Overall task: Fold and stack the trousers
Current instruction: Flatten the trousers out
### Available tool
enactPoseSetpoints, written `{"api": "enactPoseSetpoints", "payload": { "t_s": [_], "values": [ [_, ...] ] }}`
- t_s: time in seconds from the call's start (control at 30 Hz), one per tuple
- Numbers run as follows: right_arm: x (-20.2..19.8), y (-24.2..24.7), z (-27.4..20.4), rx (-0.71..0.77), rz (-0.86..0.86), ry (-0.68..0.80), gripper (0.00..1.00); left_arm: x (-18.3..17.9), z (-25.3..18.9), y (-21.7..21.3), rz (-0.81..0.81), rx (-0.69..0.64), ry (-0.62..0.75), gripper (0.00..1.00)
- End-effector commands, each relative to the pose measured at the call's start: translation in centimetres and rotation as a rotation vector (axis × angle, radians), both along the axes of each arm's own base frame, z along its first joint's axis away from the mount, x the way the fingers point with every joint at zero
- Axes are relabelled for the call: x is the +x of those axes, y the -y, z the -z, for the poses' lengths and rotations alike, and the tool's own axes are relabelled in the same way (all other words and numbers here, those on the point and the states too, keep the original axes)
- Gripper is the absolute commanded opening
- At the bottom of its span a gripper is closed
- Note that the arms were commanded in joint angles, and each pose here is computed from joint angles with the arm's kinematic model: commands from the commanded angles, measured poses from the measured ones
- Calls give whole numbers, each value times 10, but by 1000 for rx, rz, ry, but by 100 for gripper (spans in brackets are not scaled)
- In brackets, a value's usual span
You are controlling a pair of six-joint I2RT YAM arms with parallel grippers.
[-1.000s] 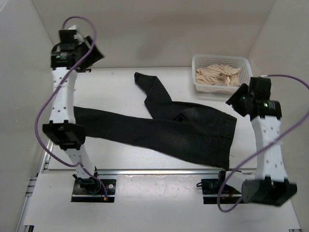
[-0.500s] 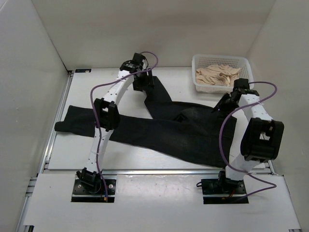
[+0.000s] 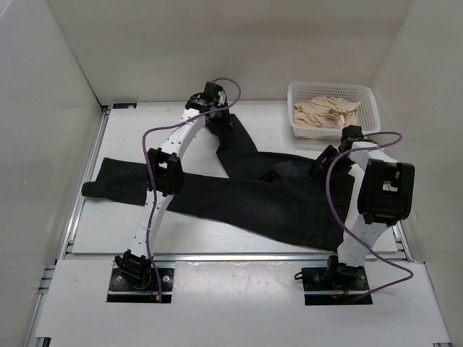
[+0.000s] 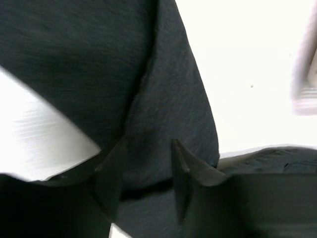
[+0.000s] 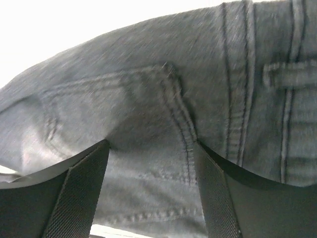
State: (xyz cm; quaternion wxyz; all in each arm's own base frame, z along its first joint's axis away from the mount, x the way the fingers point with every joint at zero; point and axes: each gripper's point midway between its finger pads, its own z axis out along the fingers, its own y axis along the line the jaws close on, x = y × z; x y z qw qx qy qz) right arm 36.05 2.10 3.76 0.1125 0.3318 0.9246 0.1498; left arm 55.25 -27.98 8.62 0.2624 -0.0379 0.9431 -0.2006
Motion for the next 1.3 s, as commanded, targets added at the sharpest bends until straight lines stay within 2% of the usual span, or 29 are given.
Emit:
{"api": "enactPoseSetpoints", "payload": {
  "t_s": [0.0,0.03,0.07,0.1,0.17,0.2,0.23,0.27,0.3,0.37,0.43,0.47,0.53,0.57,0.6,0.63,0.67,0.8,0.93,1.1,1.23,1.27],
  "values": [
    [14,5,9,-16,35,0,74,-6,-3,32,60,-58,17,49],
    [14,7,10,-29,39,-2,72,-7,2,34,58,-65,1,42],
    [15,9,16,-34,50,-10,71,-8,2,35,66,-74,-3,42],
    [14,9,20,-33,50,-24,65,-8,2,35,66,-74,-3,41],
    [9,11,28,-66,51,-46,59,-5,2,30,57,-74,-3,28],
    [9,13,29,-80,55,-47,42,-5,2,30,57,-74,-3,16],
    [9,13,29,-80,55,-47,34,-7,0,30,57,-73,-4,10],
    [9,15,29,-88,57,-48,28,-6,-6,30,57,-78,5,10],
    [9,15,29,-89,57,-48,10,-8,-2,29,57,-73,-4,10],
    [9,13,29,-80,55,-47,3,-8,-27,27,51,-81,34,10],
    [9,10,28,-59,49,-45,3,-4,-49,21,25,-69,85,13],
    [10,10,24,-60,49,-36,3,1,-62,14,-8,-43,122,21],
    [8,10,24,-60,49,-36,4,5,-85,-1,-53,-25,170,49],
    [8,10,24,-60,49,-36,6,11,-84,-11,-82,-6,178,78],
    [8,8,23,-51,47,-35,7,12,-88,-11,-83,-11,188,85],
    [8,8,23,-51,47,-35,7,15,-80,-16,-92,-4,176,88],
    [8,6,23,-43,44,-34,7,14,-74,-12,-75,-16,159,88],
    [9,7,21,-46,34,-32,8,11,-32,-9,-59,1,81,76],
    [9,7,18,-49,26,-21,8,4,1,-10,-51,22,15,76],
    [10,7,15,-49,26,-21,10,1,11,-7,-22,21,-3,76],
    [12,7,13,-49,26,-20,10,-1,3,4,26,-1,12,54],
    [12,7,13,-49,26,-20,10,-3,8,6,35,-9,-1,54]
  ]
}}
